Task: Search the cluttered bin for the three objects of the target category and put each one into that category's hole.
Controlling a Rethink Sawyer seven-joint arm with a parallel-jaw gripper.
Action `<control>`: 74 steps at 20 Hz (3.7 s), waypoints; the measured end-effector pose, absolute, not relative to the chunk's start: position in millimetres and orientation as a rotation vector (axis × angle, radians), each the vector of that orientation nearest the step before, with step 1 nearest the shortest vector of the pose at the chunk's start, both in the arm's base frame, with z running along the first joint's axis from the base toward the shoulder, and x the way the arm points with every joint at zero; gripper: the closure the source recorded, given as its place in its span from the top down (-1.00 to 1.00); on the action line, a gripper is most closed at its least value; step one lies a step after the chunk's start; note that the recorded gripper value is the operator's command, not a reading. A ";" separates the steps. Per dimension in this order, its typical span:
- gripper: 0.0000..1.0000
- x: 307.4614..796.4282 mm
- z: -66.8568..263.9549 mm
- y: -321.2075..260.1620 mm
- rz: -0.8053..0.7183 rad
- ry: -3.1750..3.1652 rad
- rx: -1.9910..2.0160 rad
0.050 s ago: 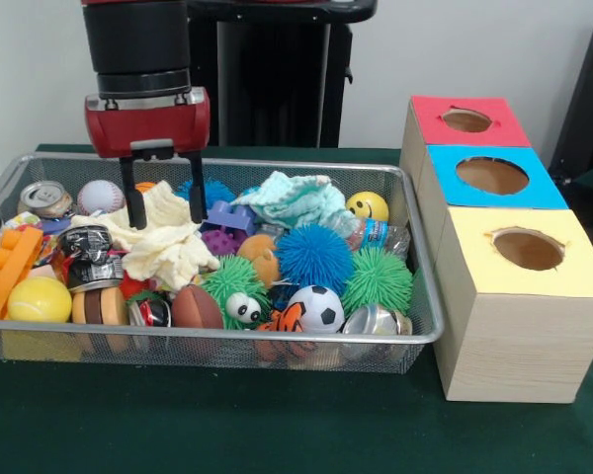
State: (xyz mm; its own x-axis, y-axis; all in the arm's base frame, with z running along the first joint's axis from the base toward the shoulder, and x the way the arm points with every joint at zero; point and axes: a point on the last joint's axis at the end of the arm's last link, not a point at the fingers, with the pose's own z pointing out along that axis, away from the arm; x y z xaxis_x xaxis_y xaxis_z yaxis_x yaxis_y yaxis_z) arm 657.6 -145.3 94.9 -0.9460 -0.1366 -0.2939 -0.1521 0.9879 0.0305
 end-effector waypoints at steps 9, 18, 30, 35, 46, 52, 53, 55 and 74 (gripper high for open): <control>1.00 654.7 92.8 -135.9 0.083 2.871 -0.239; 1.00 645.5 87.4 -114.3 0.079 2.948 -0.330; 1.00 637.7 79.9 -119.4 0.012 2.948 -0.402; 1.00 628.4 71.3 -146.8 0.047 2.969 -0.314; 1.00 619.7 52.7 -155.2 0.152 2.994 -0.221; 1.00 612.5 33.2 -143.2 0.292 3.011 -0.161; 1.00 609.4 31.3 -136.0 0.337 3.018 -0.158; 1.00 606.7 31.9 -129.8 0.369 3.027 -0.161; 1.00 576.4 91.9 -55.7 0.652 2.969 -0.401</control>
